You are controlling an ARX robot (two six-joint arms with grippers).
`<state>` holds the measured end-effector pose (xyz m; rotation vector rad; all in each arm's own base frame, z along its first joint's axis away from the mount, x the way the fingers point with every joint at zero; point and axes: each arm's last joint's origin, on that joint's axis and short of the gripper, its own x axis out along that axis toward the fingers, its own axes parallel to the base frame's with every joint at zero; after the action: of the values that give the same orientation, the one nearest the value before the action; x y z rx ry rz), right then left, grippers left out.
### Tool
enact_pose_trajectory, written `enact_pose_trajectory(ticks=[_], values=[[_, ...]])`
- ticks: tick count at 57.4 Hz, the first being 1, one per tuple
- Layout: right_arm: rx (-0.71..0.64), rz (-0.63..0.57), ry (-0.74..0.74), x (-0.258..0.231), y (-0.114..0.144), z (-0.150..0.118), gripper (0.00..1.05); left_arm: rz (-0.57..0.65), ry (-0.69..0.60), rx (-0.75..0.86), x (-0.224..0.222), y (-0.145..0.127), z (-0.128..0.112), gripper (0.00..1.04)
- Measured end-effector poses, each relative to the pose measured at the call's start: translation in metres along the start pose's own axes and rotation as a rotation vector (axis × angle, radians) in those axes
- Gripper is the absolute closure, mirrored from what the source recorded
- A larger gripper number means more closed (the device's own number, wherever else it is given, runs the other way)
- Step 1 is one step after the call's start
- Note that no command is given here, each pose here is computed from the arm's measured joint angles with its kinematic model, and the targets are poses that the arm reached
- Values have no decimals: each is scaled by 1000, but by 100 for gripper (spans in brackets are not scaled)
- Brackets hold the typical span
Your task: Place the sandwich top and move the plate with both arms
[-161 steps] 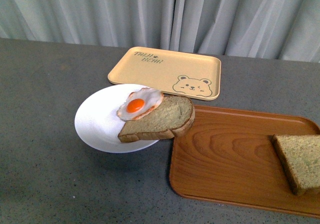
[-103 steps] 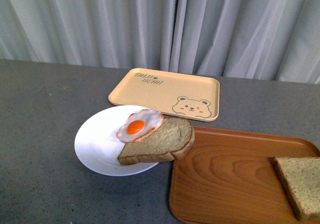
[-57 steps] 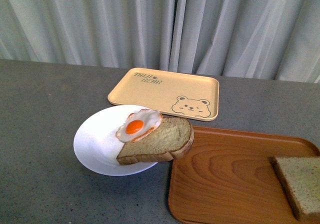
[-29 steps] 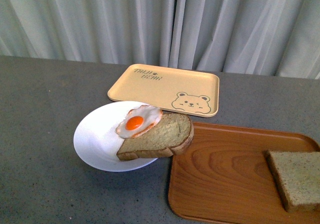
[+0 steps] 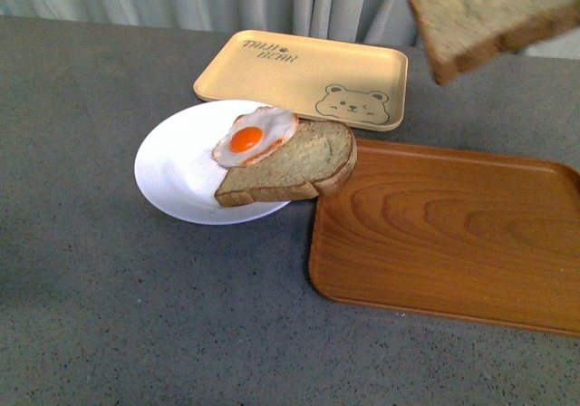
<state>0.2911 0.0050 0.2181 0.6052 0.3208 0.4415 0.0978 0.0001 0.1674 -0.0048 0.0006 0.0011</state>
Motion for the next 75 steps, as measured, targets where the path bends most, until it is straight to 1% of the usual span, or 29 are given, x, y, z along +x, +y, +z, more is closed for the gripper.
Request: enact_pose_trajectory(ticks=[4,10,16,21,26,32,40,53,54,56,62,64,69,73,75], values=[[-5,51,44,30,21,-14,102,0,0,0,0,0,0,9],[-14,98,115,67,40,-40,102,0,0,0,0,0,0,9],[-12,114,184,97,49,-66,102,0,0,0,0,0,0,9],[-9,100,238,121,52,-90,102,0,0,0,0,0,0,9],[-23,78,254,138,52,-108,102,0,0,0,0,0,0,9],[-41,56,255,156,49,-122,102,0,0,0,0,0,0,9],[-44,43,274,171,47,-132,102,0,0,0,0,0,0,9],[-56,-5,307,164,41,-142,102,0,0,0,0,0,0,9],[-59,-9,307,163,41,-143,101,0,0,0,0,0,0,9],[-61,-14,307,159,40,-143,92,0,0,0,0,0,0,9],[-68,-15,282,154,40,-136,72,0,0,0,0,0,0,9],[-72,-22,258,151,40,-132,63,0,0,0,0,0,0,9],[-73,-40,184,139,38,-113,40,0,0,0,0,0,0,9],[-85,-58,126,128,37,-95,26,0,0,0,0,0,0,9],[-94,-70,99,123,36,-88,21,0,0,0,0,0,0,9]])
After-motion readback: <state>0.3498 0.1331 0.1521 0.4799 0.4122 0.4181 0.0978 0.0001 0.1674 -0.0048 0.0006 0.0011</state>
